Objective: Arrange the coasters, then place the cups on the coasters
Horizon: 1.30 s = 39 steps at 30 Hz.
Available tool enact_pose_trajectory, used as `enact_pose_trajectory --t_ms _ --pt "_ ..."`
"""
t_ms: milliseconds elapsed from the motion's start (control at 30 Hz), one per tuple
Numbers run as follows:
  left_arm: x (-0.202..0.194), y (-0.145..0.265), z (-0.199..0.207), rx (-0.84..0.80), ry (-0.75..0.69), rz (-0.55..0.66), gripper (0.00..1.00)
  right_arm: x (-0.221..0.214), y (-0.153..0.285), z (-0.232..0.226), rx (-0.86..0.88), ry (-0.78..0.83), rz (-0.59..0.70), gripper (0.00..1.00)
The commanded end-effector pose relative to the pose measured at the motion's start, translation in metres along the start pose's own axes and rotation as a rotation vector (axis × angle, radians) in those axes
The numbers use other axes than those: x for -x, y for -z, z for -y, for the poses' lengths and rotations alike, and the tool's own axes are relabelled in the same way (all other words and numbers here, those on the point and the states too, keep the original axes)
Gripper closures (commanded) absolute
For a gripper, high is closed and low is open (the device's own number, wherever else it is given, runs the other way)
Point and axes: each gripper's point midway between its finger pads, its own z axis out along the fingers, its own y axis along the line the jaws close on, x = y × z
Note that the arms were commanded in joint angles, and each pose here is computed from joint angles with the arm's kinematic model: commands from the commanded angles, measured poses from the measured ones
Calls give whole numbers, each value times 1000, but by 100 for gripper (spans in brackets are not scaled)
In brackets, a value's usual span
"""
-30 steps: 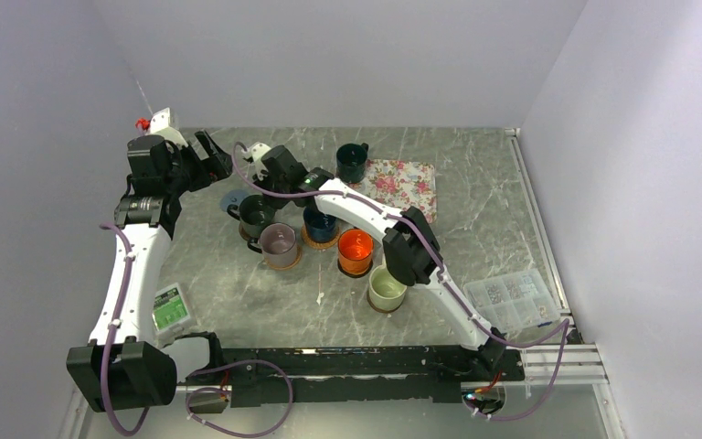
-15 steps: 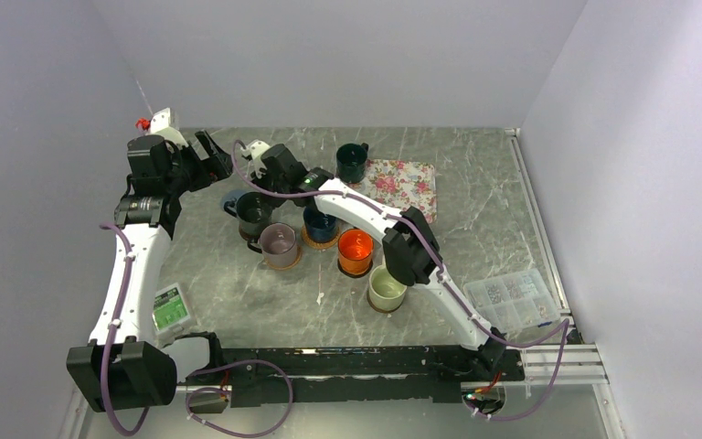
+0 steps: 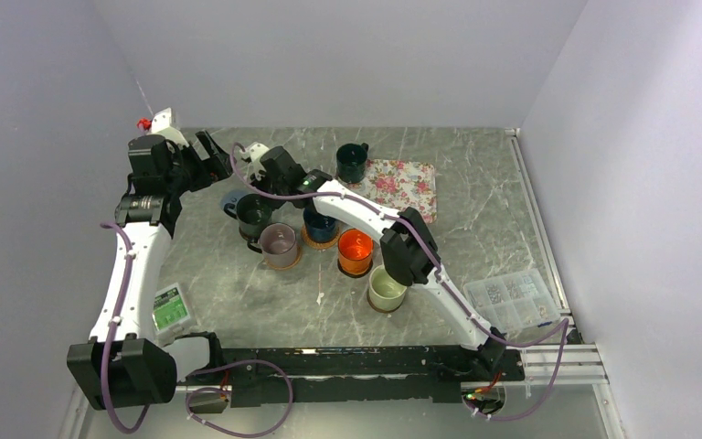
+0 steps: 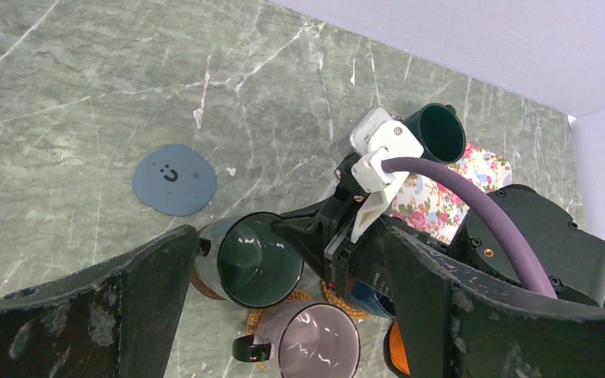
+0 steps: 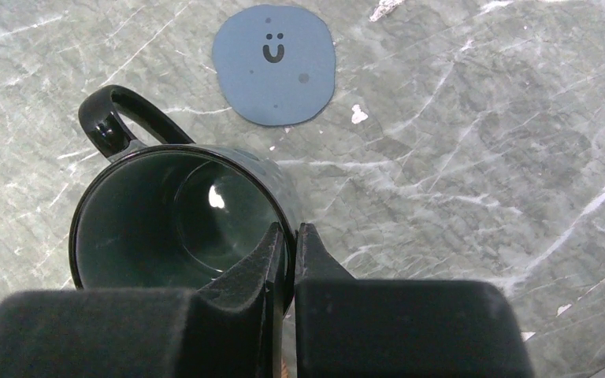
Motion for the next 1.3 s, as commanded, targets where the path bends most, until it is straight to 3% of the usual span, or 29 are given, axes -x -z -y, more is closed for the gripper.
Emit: enact_pose_trajectory --t_ms 0,167,567,800,1067,1267 --pt "8 0 6 -30 8 25 6 53 11 -6 10 15 152 91" --pt "8 0 6 -30 9 26 6 52 10 -5 9 16 149 69" --pt "8 0 5 -27 7 25 6 57 16 -7 17 30 165 47" --pt "9 2 4 -16 3 34 6 80 46 -12 29 31 219 29" --pt "7 0 5 -19 -4 30 6 102 119 2 -49 48 319 26" --pt "-10 -9 20 -47 -52 -13 6 83 177 57 -183 -30 320 25"
